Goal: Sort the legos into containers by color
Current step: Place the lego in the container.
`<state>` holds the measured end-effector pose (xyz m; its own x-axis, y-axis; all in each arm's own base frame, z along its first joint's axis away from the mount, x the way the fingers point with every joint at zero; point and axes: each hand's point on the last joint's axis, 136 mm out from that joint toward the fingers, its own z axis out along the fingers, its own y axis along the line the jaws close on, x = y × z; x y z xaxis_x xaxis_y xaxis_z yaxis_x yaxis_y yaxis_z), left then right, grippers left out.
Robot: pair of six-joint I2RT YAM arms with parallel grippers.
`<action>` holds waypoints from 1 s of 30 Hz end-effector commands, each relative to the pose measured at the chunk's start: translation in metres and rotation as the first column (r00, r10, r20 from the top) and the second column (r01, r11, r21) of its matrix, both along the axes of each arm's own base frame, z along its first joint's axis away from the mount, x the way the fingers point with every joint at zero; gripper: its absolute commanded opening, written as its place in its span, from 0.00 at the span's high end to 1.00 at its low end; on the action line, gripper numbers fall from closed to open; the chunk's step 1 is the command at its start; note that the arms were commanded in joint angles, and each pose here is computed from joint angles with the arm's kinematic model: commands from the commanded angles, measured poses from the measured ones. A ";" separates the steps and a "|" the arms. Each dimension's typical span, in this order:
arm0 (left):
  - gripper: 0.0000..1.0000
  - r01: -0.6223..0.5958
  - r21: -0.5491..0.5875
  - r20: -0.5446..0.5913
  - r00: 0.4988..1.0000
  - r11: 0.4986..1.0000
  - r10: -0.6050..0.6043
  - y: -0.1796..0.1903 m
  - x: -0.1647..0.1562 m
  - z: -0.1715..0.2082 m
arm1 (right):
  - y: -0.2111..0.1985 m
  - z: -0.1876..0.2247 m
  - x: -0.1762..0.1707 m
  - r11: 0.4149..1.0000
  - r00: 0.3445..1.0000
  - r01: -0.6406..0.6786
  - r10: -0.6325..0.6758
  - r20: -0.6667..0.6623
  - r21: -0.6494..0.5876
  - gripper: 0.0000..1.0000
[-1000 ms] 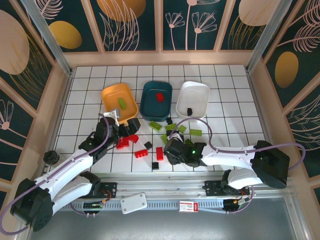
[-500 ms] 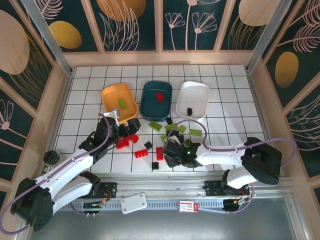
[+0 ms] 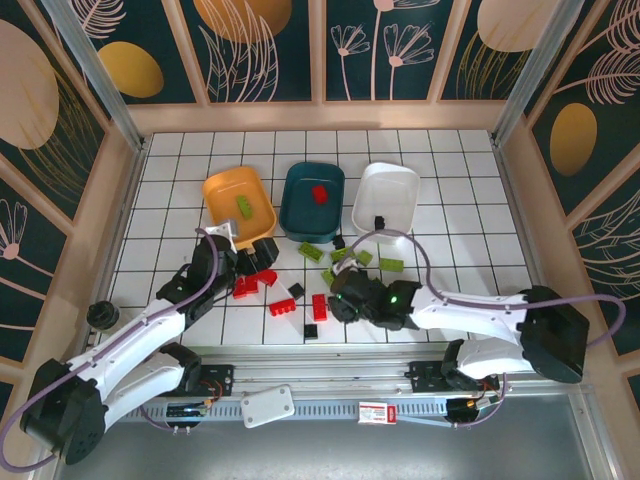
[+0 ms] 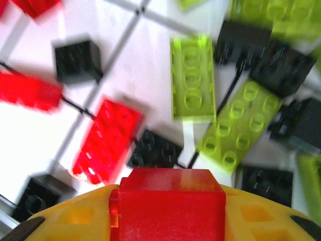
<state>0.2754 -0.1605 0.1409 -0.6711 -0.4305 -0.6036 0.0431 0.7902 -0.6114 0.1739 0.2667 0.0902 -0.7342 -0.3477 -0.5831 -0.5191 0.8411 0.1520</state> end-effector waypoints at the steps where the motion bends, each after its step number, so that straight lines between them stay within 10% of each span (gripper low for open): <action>1: 0.01 -0.023 0.018 0.024 0.999 1.000 0.023 0.007 0.001 0.008 | 0.022 0.064 0.053 0.983 0.992 -0.002 -0.021 0.125 0.181 0.69; 16: 0.05 -0.083 0.119 -0.069 0.993 0.989 0.092 0.031 -0.016 -0.017 | 0.060 0.035 0.266 0.962 0.962 0.208 -0.234 0.142 0.177 0.67; 21: 0.08 -0.123 0.190 -0.113 0.983 0.974 0.146 0.046 -0.022 -0.032 | 0.074 0.028 0.289 0.960 0.962 0.215 -0.240 0.130 0.178 0.34; 30: 0.19 -0.026 0.213 -0.144 0.988 0.977 0.058 0.028 -0.022 -0.045 | 0.070 0.052 0.258 0.951 0.959 0.192 -0.234 0.159 0.242 0.29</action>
<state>0.2527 -0.1212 0.0942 -0.7281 -0.3782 -0.5717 -0.1269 0.8940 -0.4298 0.4448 0.3356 0.1121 -0.6843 -0.0850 -0.7243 -0.3532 0.9075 0.2272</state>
